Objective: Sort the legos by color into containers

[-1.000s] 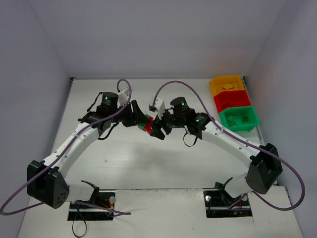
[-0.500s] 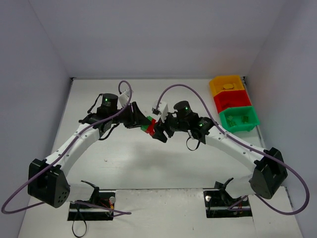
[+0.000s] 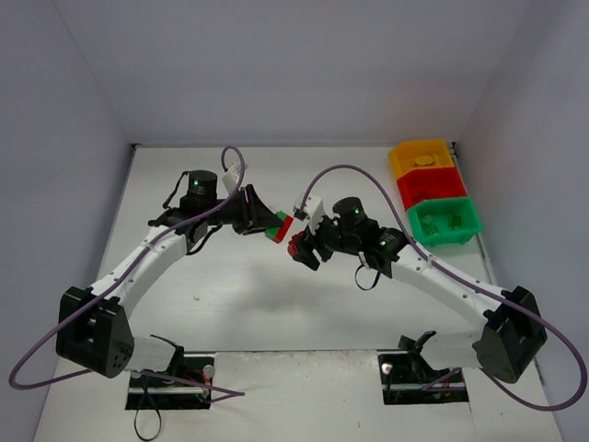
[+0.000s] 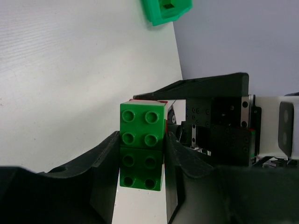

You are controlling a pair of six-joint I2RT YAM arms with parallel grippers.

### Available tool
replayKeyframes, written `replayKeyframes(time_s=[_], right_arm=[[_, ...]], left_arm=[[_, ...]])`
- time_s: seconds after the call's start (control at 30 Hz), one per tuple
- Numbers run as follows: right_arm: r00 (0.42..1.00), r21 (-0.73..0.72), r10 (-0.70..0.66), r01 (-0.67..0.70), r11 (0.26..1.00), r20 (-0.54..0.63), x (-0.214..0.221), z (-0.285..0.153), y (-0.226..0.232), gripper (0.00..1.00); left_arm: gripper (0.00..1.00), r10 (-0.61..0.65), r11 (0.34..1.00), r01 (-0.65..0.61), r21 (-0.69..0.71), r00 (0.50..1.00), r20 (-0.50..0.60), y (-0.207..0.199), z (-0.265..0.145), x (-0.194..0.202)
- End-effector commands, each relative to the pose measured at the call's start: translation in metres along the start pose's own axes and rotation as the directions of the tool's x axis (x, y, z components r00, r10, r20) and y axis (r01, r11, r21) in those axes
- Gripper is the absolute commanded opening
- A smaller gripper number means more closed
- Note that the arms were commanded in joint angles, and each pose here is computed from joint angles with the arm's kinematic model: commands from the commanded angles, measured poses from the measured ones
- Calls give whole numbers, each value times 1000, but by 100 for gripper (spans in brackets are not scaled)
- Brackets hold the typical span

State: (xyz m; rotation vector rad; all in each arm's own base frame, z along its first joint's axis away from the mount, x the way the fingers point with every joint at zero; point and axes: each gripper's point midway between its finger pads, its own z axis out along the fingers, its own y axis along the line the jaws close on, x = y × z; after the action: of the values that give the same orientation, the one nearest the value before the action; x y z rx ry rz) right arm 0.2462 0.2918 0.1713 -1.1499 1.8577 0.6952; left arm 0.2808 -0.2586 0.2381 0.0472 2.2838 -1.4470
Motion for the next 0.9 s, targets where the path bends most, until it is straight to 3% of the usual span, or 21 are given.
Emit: replayKeyframes(time_s=[0.0, 0.1, 0.23, 0.27, 0.37, 0.6, 0.87], right_arm=[[997, 134, -8, -2, 991, 73, -21, -15, -28, 0], [991, 301, 97, -120, 946, 88, -15, -33, -82, 0], [972, 606, 201, -232, 761, 120, -6, -75, -170, 1], [961, 687, 242, -264, 677, 131, 4, -96, -199, 2], [929, 786, 333, -327, 525, 164, 24, -131, -257, 4], [877, 868, 435, -368, 334, 205, 62, -175, -338, 7], [815, 881, 535, -404, 247, 223, 115, -182, -389, 17]], left_arm=[[0, 81, 993, -85, 81, 995, 59, -31, -9, -21], [0, 99, 995, -102, 24, 992, 77, -24, -13, -22], [0, 136, 990, -131, -53, 987, 83, -13, -21, -18], [0, 141, 988, -135, -71, 986, 91, -11, -23, -19], [0, 160, 984, -151, -93, 983, 92, -9, -28, -14], [0, 188, 977, -178, -114, 978, 91, -9, -39, -5], [0, 240, 965, -227, -133, 966, 97, -9, -49, 2]])
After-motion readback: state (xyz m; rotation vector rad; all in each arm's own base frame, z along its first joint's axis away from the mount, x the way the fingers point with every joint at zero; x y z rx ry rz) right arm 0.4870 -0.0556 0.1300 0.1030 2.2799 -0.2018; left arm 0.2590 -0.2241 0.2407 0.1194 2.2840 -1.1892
